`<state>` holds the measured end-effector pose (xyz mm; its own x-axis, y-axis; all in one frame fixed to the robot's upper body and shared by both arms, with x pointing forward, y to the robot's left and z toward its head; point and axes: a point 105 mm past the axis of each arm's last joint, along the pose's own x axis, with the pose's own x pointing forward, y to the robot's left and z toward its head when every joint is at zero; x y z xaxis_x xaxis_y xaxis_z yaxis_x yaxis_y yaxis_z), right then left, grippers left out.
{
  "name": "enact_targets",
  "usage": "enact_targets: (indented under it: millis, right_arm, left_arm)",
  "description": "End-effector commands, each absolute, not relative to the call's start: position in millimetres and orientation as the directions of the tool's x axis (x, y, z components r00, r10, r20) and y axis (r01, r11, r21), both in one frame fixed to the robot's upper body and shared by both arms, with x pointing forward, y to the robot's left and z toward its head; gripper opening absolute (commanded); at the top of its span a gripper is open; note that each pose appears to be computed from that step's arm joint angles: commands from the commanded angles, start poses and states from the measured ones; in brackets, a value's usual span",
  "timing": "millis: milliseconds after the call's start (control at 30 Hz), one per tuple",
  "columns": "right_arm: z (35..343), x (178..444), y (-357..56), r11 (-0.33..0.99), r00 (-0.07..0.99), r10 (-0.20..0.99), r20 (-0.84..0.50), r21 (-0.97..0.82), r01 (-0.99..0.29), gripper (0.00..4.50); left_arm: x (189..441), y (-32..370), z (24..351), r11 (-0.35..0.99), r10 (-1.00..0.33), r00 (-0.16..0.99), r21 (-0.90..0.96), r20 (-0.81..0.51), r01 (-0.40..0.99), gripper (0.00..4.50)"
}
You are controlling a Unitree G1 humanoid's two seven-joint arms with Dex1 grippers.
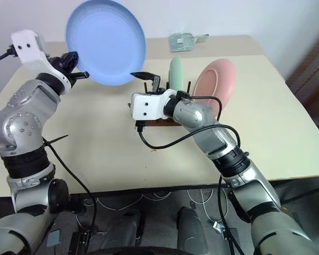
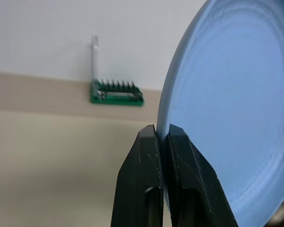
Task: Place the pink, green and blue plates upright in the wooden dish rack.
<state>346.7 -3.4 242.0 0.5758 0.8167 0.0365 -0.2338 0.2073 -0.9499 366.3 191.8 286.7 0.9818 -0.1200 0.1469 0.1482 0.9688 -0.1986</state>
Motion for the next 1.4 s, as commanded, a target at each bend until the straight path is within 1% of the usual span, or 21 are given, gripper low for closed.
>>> enact_targets:
  millis: [33,167,267,333,400,433,533,567,600,667,767,833,933,1033,1133,1200,1233,1300,1333,1400]
  right_arm:
    - [257.9,346.9,1.9,0.188,0.568,0.818,0.094,-0.976,-0.109,4.48]
    - [257.9,351.8,0.2,0.176,0.579,0.809,0.101,-0.982,-0.075,4.48]
    - [255.9,355.8,-0.7,0.149,0.592,0.8,0.095,-0.988,-0.043,4.48]
    - [255.2,358.1,-1.7,0.138,0.6,0.795,0.093,-0.99,-0.029,4.48]
    - [254.6,359.1,-2.2,0.132,0.602,0.793,0.093,-0.991,-0.021,3.97]
    - [254.4,359.7,-2.6,0.128,0.604,0.791,0.093,-0.992,-0.015,3.62]
    - [254.5,360.5,-2.5,0.126,0.605,0.79,0.095,-0.992,-0.009,2.08]
    - [254.7,360.6,-2.4,0.127,0.605,0.79,0.096,-0.992,-0.008,1.65]
    - [255.1,360.8,-2.3,0.128,0.605,0.79,0.099,-0.992,-0.004,1.04]
    - [257.7,361.0,-1.5,0.133,0.604,0.789,0.112,-0.991,0.01,0.07]
    - [259.6,360.3,0.7,0.132,0.596,0.793,0.123,-0.991,0.028,0.07]
    - [259.7,360.1,1.4,0.127,0.595,0.794,0.125,-0.991,0.039,0.07]
    - [260.5,359.3,1.7,0.127,0.591,0.796,0.131,-0.991,0.049,0.0]
    - [261.8,358.2,1.7,0.134,0.586,0.799,0.138,-0.99,0.05,0.0]
    - [262.4,357.8,1.5,0.141,0.583,0.8,0.141,-0.989,0.046,0.0]
    - [264.1,356.0,2.2,0.154,0.574,0.805,0.149,-0.987,0.04,0.0]
    - [268.0,353.7,3.0,0.184,0.562,0.81,0.168,-0.983,0.029,0.0]
    - [275.7,349.6,4.1,0.238,0.541,0.816,0.203,-0.971,0.006,0.0]
    - [282.1,346.7,4.4,0.285,0.526,0.819,0.231,-0.958,-0.023,0.0]
    - [295.5,340.1,5.2,0.366,0.491,0.824,0.283,-0.927,-0.08,0.0]
  left_arm:
    - [348.4,178.0,302.8,0.946,-0.211,0.959,-0.208,0.191,0.249,0.0]
    - [342.5,174.3,301.5,0.938,-0.241,0.955,-0.213,0.174,0.275,0.0]
    - [335.5,169.7,308.2,0.913,-0.286,0.936,-0.238,0.204,0.331,0.0]
    - [333.4,169.5,310.5,0.905,-0.296,0.931,-0.248,0.213,0.345,0.0]
    - [333.1,171.5,313.4,0.899,-0.291,0.93,-0.27,0.225,0.346,0.0]
    - [332.5,171.7,315.7,0.895,-0.291,0.928,-0.276,0.233,0.35,0.0]
    - [331.0,171.7,319.1,0.886,-0.297,0.923,-0.289,0.245,0.362,0.0]
    - [330.6,171.6,319.7,0.883,-0.299,0.921,-0.295,0.249,0.366,0.0]
    - [330.3,171.9,320.0,0.882,-0.298,0.921,-0.297,0.249,0.366,0.0]
    - [331.0,174.7,316.7,0.892,-0.287,0.93,-0.288,0.231,0.347,0.0]
    - [330.1,177.0,318.5,0.894,-0.278,0.928,-0.287,0.249,0.344,0.0]
    - [327.4,174.7,322.9,0.882,-0.293,0.913,-0.289,0.285,0.373,0.0]
    - [325.2,180.4,329.1,0.871,-0.267,0.9,-0.313,0.345,0.378,1.05]
    - [325.6,201.0,337.9,0.876,-0.17,0.896,-0.353,0.41,0.327,2.57]
    - [326.5,214.8,340.7,0.879,-0.108,0.896,-0.38,0.431,0.288,4.12]
    - [328.8,238.7,339.2,0.906,-0.016,0.906,-0.378,0.423,0.192,4.12]
    - [328.2,253.3,338.8,0.914,0.032,0.904,-0.379,0.426,0.146,4.12]
    - [326.9,271.7,335.8,0.925,0.085,0.901,-0.371,0.426,0.088,4.12]
    - [326.5,280.7,331.2,0.931,0.106,0.903,-0.36,0.417,0.057,4.12]
    - [328.7,293.3,314.4,0.955,0.129,0.924,-0.296,0.361,-0.018,4.12]
